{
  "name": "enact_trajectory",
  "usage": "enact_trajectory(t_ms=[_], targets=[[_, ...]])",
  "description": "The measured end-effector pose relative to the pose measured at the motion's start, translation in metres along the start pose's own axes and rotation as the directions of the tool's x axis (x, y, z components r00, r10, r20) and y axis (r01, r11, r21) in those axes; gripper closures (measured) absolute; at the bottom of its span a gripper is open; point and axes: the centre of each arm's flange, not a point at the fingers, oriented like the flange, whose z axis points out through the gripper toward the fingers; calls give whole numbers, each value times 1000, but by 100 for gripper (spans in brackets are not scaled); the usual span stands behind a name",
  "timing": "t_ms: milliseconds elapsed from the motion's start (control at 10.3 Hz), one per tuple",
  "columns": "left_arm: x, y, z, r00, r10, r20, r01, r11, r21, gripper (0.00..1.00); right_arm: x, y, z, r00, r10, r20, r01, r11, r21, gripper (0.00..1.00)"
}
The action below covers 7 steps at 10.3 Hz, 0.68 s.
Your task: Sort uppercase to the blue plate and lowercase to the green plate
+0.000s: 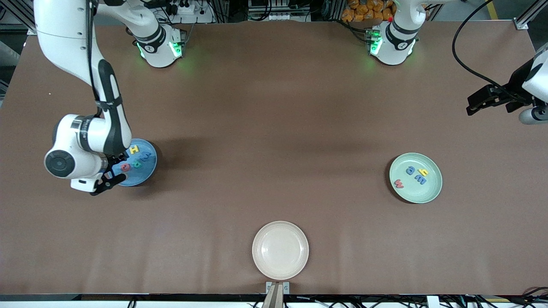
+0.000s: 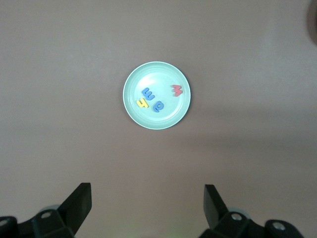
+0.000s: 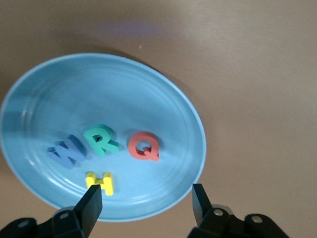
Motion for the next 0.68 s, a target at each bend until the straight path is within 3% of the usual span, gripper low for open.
enact_trajectory(t_ms=[97, 195, 292, 682], targets=[[0, 1, -1, 1000, 3, -3, -3, 1000, 5, 0, -3, 0, -22, 995, 94, -14, -93, 995, 32, 15], [-1, 3, -3, 1000, 7, -7, -7, 1000, 10, 0, -8, 1, -52, 985, 164, -50, -161, 985, 61, 4], [-2, 5, -4, 1000, 11, -10, -11, 1000, 12, 0, -16, 5, -78, 974, 206, -92, -199, 977, 79, 1], [-3, 10, -5, 1000, 24, -14, -24, 999, 31, 0, -64, 31, -148, 929, 313, -199, -287, 946, 149, 0]])
